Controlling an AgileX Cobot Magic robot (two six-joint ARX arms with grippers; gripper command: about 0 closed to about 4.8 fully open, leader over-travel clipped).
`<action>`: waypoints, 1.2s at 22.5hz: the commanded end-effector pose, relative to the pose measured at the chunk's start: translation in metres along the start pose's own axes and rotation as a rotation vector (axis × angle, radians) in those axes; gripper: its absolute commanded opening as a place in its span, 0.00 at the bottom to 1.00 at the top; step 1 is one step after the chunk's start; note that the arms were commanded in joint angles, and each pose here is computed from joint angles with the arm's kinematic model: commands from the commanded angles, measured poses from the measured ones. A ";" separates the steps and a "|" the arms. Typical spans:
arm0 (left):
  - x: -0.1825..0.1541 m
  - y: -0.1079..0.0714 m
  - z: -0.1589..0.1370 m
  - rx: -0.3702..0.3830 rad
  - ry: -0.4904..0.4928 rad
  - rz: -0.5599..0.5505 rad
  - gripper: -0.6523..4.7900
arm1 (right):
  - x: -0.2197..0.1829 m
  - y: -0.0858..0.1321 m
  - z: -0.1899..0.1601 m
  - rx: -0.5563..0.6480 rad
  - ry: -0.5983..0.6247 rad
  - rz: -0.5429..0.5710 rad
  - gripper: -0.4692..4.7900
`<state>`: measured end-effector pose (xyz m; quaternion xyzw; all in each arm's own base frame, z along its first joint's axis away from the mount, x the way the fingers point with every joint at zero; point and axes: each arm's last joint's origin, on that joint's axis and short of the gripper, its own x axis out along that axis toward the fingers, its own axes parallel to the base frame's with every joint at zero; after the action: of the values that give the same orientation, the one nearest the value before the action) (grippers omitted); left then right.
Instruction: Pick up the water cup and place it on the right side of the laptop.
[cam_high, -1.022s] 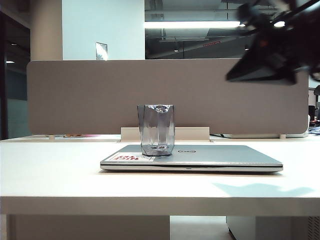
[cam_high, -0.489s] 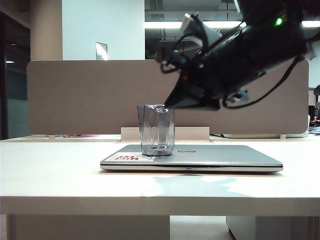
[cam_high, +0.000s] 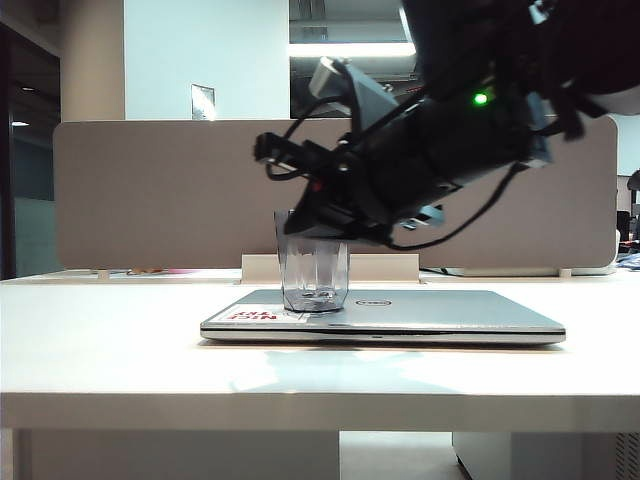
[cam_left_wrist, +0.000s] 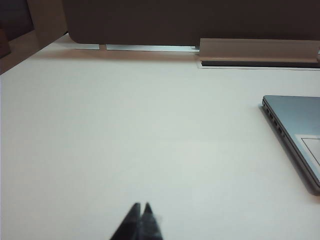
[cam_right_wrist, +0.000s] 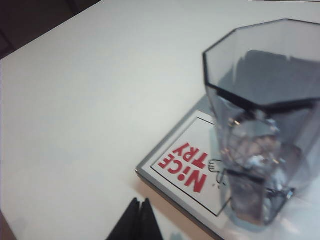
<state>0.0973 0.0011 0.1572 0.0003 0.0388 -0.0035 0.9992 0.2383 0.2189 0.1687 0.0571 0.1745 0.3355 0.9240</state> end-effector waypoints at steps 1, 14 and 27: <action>0.000 0.000 0.002 -0.003 -0.009 -0.004 0.11 | 0.009 0.003 0.007 -0.002 -0.023 0.004 0.08; 0.000 0.000 0.002 -0.003 -0.009 -0.004 0.11 | 0.016 -0.016 0.012 0.010 -0.046 -0.188 0.08; 0.000 0.000 0.002 -0.003 -0.009 -0.004 0.11 | 0.012 -0.051 0.018 0.034 -0.059 -0.354 0.08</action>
<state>0.0973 0.0011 0.1572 0.0004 0.0388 -0.0037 0.9992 0.2822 0.1890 0.1661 0.0494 0.1713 0.1706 0.9691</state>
